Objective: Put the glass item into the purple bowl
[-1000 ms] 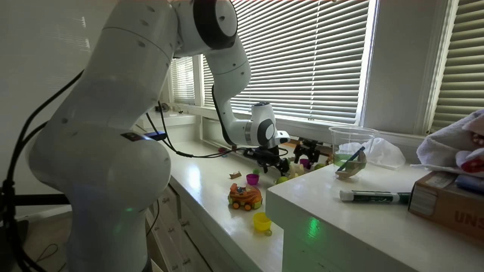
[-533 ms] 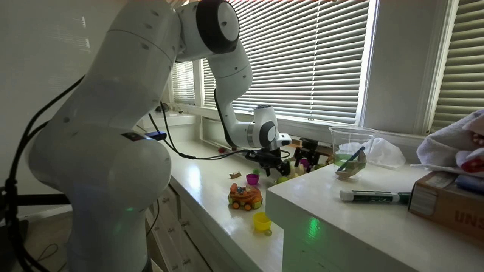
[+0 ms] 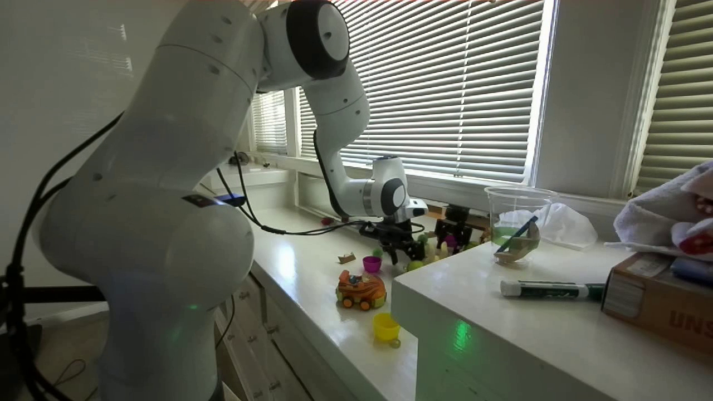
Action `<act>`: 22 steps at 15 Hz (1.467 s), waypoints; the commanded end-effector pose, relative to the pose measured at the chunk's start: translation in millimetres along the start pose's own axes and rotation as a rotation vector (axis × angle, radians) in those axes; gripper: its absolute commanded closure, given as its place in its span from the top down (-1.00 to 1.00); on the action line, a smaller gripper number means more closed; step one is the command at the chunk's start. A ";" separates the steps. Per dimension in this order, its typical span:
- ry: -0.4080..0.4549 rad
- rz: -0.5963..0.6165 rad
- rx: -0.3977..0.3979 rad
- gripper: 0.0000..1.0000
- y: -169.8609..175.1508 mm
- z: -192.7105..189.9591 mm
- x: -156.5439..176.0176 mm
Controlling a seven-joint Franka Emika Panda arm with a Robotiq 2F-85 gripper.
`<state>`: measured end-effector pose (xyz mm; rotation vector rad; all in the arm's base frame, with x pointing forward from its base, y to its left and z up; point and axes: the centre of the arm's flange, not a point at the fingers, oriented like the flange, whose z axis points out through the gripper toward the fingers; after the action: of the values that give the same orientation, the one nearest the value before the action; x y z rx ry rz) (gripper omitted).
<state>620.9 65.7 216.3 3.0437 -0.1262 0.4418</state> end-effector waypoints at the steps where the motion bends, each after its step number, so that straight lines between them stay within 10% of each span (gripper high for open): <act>1: -0.004 0.014 -0.021 0.48 -6.6 -4.0 4.9; 7: 0.007 0.012 -0.019 0.40 -6.0 -3.9 8.7; 13: 0.010 0.009 -0.021 -0.66 -4.6 -3.7 8.6; 22: 0.019 0.005 -0.027 -0.89 -5.9 -12.6 5.6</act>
<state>623.8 64.3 219.6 3.0378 -0.1357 0.4521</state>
